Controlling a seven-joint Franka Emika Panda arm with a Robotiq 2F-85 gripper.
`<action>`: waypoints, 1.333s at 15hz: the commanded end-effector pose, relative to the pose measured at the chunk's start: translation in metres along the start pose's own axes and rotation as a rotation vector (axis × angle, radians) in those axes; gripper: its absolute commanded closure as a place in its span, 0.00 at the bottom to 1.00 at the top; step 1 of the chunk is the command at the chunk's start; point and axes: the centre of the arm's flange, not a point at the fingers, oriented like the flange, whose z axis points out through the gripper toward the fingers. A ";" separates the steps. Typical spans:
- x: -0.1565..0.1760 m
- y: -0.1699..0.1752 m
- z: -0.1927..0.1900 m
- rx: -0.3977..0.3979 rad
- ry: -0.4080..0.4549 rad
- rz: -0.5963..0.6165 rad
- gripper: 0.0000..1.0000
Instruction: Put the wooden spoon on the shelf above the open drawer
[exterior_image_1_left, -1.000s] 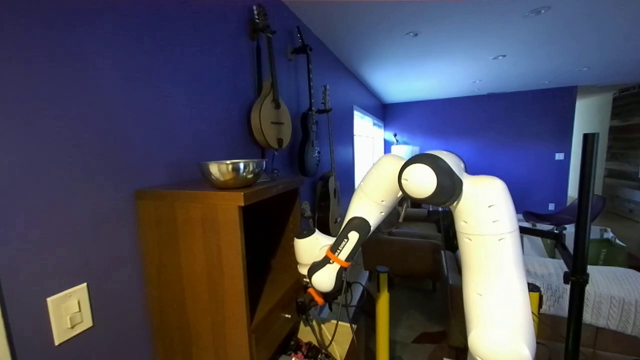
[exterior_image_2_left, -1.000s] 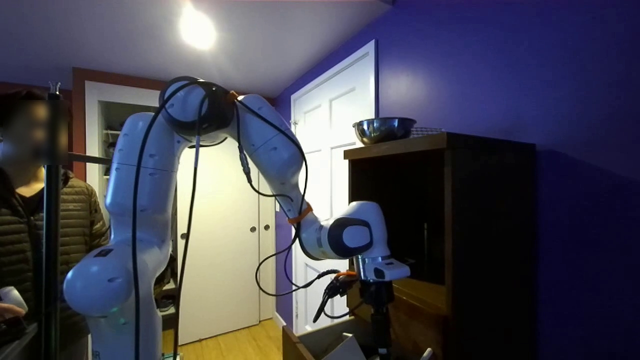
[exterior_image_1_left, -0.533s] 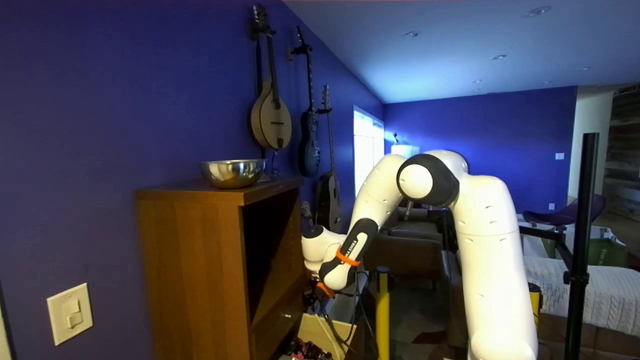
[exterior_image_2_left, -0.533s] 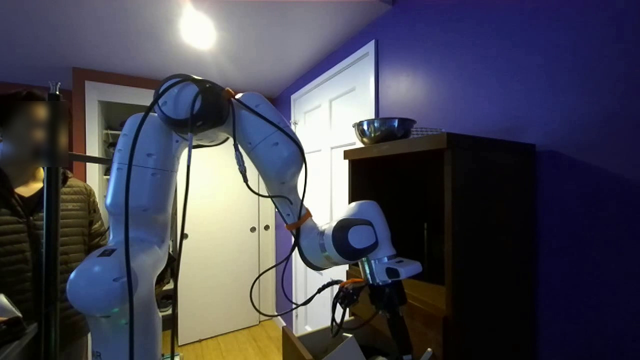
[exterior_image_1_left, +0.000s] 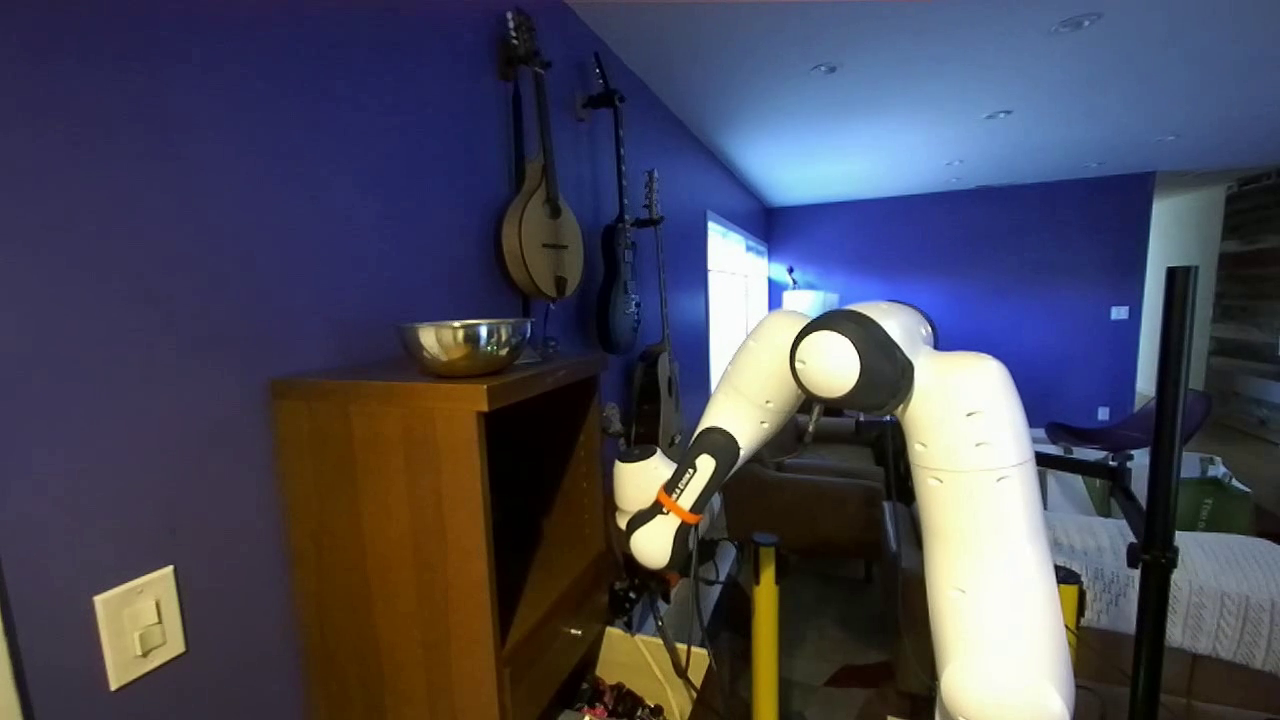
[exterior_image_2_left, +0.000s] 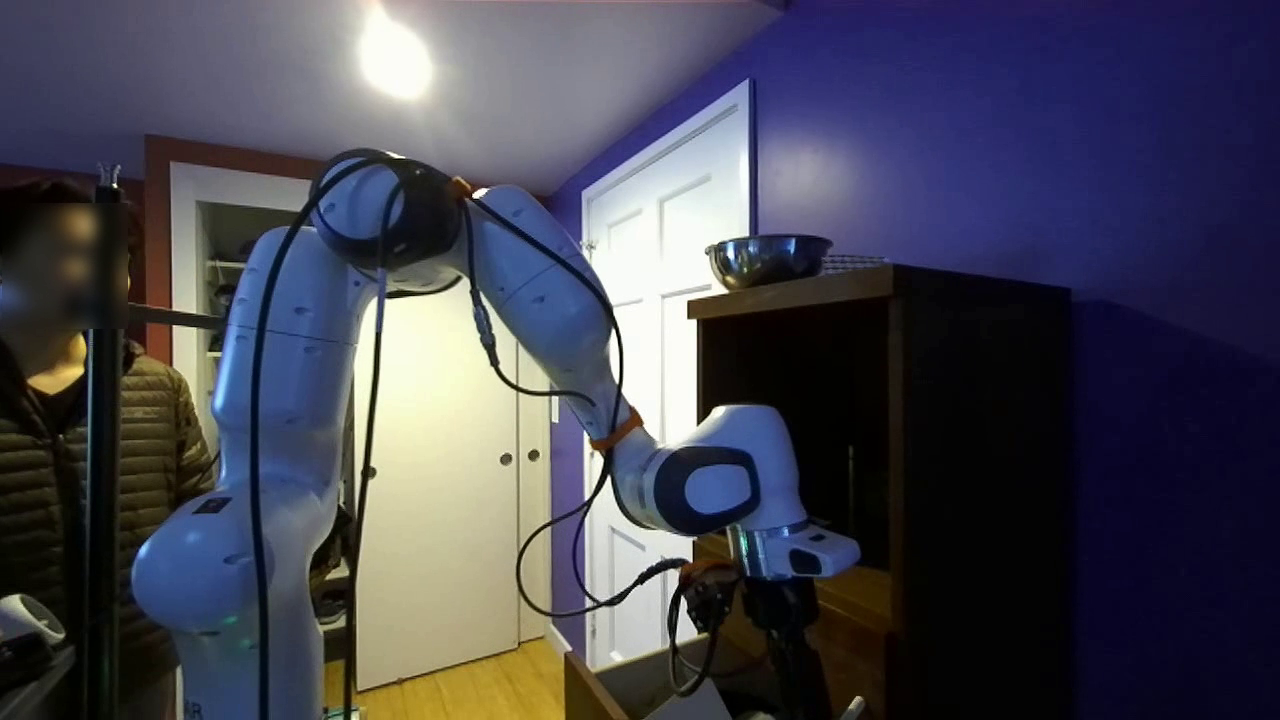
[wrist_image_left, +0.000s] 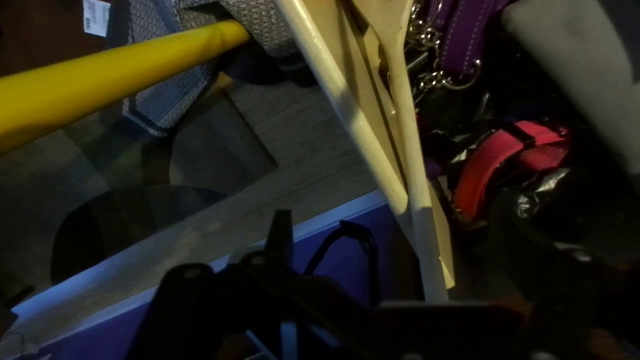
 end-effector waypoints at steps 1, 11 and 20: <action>0.012 -0.002 0.005 0.064 -0.020 0.018 0.01; 0.013 -0.049 0.025 0.083 0.129 0.049 0.26; 0.022 -0.026 0.024 0.030 0.207 0.042 0.70</action>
